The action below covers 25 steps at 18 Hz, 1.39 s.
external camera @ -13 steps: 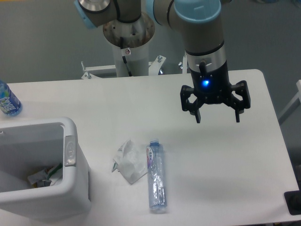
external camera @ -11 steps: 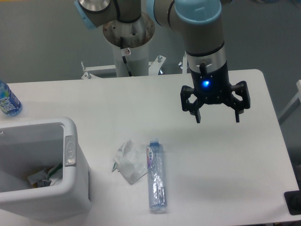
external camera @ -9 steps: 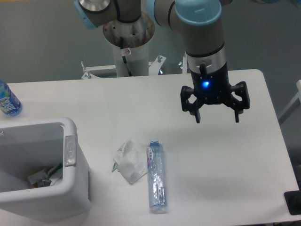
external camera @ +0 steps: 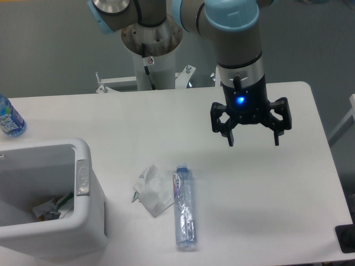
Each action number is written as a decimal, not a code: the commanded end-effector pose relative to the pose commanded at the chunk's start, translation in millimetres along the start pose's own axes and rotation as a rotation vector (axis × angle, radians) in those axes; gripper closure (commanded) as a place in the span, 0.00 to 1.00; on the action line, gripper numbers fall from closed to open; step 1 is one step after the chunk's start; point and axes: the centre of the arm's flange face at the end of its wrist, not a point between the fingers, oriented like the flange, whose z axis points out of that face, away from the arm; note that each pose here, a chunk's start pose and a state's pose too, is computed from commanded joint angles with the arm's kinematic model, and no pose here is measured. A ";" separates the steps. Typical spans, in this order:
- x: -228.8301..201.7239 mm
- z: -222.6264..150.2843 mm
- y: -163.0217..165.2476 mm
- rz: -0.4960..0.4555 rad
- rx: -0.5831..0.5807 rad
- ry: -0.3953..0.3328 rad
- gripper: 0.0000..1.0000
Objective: Place the trash in the trash can
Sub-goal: 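Move the open gripper toward the crumpled white tissue, then lower the gripper onto the white tissue and close on it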
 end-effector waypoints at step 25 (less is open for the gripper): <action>180.9 134.4 -9.8 -0.013 -0.047 0.483 0.00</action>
